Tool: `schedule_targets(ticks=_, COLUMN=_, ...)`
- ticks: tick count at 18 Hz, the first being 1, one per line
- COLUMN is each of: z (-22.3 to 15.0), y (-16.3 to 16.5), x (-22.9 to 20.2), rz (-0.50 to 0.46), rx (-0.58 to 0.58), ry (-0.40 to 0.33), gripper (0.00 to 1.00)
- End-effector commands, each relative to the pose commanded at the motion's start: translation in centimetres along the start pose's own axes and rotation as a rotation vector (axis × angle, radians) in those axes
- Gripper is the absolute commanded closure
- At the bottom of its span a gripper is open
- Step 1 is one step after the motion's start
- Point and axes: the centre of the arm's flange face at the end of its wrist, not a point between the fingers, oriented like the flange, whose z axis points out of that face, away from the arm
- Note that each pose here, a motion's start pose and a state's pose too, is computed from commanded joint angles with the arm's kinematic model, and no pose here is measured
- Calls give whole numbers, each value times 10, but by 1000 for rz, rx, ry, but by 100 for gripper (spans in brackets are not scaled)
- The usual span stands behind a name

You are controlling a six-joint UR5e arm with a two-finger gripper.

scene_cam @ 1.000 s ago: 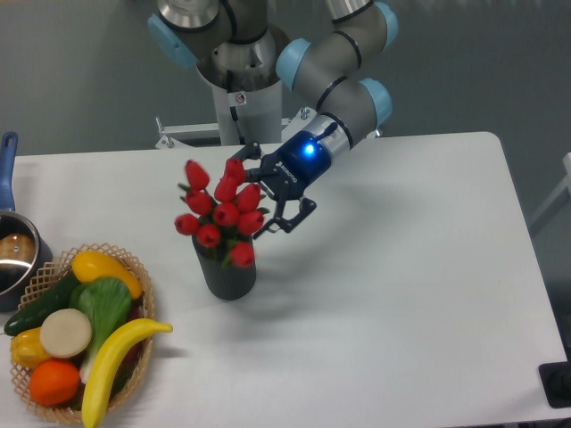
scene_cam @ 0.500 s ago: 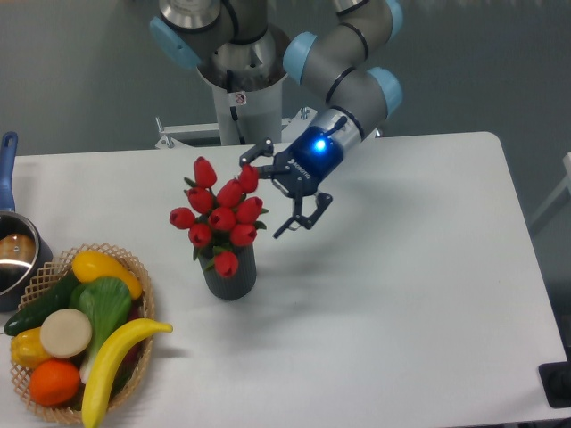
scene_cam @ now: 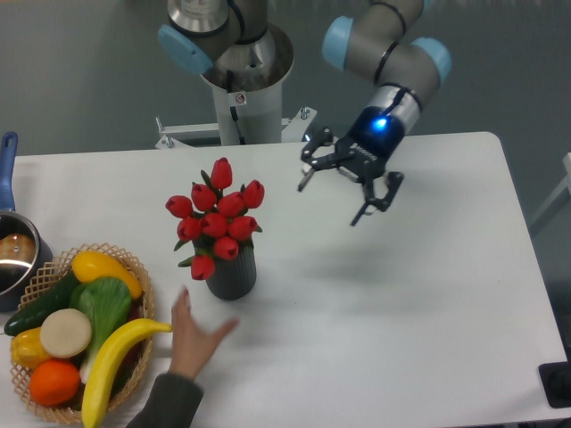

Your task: Insert the flowers into the vase

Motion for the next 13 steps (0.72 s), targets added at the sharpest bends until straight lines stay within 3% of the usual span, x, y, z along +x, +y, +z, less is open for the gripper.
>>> schedule_targets(ticks=2, z=-10, y=-2, x=-21, rz=34, rx=-142, ry=-46, gripper=0)
schedule_targets(ticks=7, z=-17, y=6, x=-63, rz=65, rx=-319, ry=-89, gripper=0)
schedule_targets(ticks=13, z=-35, y=9, x=-125, rz=132, rx=-713, ry=-196, gripper=0)
